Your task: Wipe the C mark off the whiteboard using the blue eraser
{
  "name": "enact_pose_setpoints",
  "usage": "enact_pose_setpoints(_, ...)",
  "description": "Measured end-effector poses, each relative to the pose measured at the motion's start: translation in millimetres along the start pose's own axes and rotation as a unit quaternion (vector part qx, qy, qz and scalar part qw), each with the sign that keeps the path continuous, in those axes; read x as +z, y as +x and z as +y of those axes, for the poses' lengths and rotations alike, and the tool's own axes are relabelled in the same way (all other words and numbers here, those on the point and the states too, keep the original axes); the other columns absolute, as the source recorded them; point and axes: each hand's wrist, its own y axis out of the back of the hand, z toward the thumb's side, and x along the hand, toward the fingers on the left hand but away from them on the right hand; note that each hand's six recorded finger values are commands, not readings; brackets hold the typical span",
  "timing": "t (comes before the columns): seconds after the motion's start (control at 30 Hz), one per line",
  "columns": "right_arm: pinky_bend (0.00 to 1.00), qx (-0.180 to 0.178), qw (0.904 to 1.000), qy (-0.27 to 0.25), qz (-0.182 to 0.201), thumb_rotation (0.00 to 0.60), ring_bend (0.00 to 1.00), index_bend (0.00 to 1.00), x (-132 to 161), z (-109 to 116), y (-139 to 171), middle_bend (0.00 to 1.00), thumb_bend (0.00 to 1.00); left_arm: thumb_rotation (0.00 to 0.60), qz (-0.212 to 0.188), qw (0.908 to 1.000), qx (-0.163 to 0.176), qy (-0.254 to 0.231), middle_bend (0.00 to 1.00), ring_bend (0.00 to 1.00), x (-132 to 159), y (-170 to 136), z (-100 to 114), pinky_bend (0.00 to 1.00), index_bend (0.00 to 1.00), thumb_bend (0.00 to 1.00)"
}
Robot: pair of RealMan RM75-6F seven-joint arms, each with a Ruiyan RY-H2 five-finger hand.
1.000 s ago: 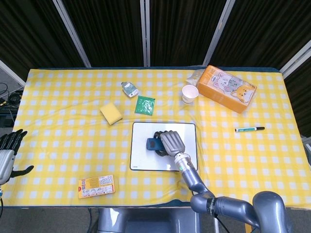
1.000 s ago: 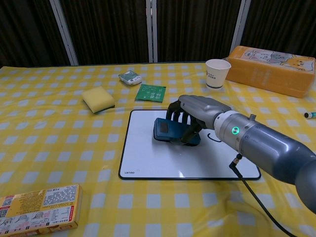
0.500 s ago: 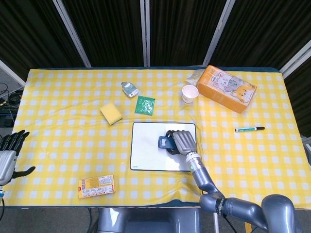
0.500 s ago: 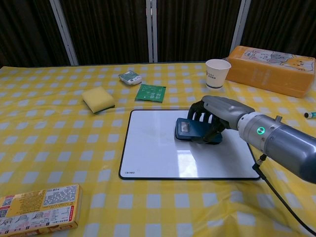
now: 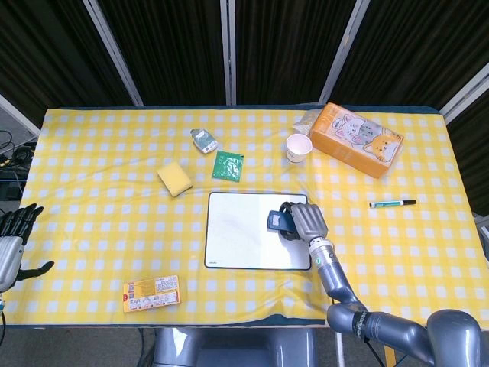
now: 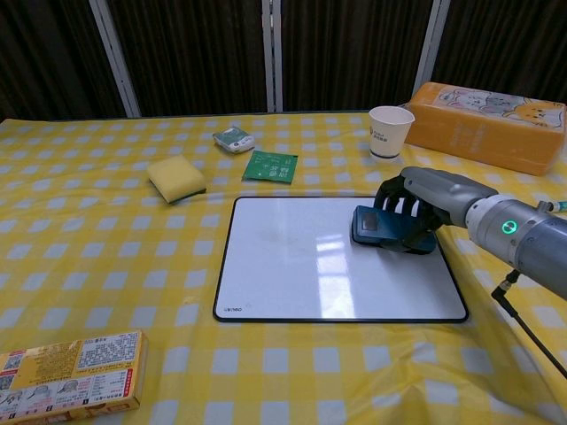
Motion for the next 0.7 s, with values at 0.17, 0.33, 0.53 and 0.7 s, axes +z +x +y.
enact_pose_setpoints(0.17,0.83,0.011,0.9998,-0.009,0.010,0.600,0.78,0.85,10,-9,1,0.76,0.35,0.600,-0.002,1.0000,0.002,-0.002,0.00,0.00,1,0,1,0.00,0.00,0.16)
enact_pose_setpoints(0.33,0.83,0.025,0.9990,-0.014,0.035,0.600,0.78,0.85,36,-23,2,0.76,0.35,0.600,-0.005,1.0000,0.001,-0.001,0.00,0.00,2,0,1,0.00,0.00,0.16)
enact_pose_setpoints(0.53,0.83,0.032,0.9969,-0.020,0.069,0.600,0.78,0.85,71,-32,5,0.76,0.35,0.600,-0.003,1.0000,-0.001,-0.002,0.00,0.00,1,1,1,0.00,0.00,0.16)
enact_pose_setpoints(0.7,0.83,0.035,0.9956,-0.016,0.085,0.600,0.78,0.85,88,-35,8,0.76,0.35,0.600,0.000,1.0000,0.001,-0.005,0.00,0.00,-2,1,2,0.00,0.00,0.16)
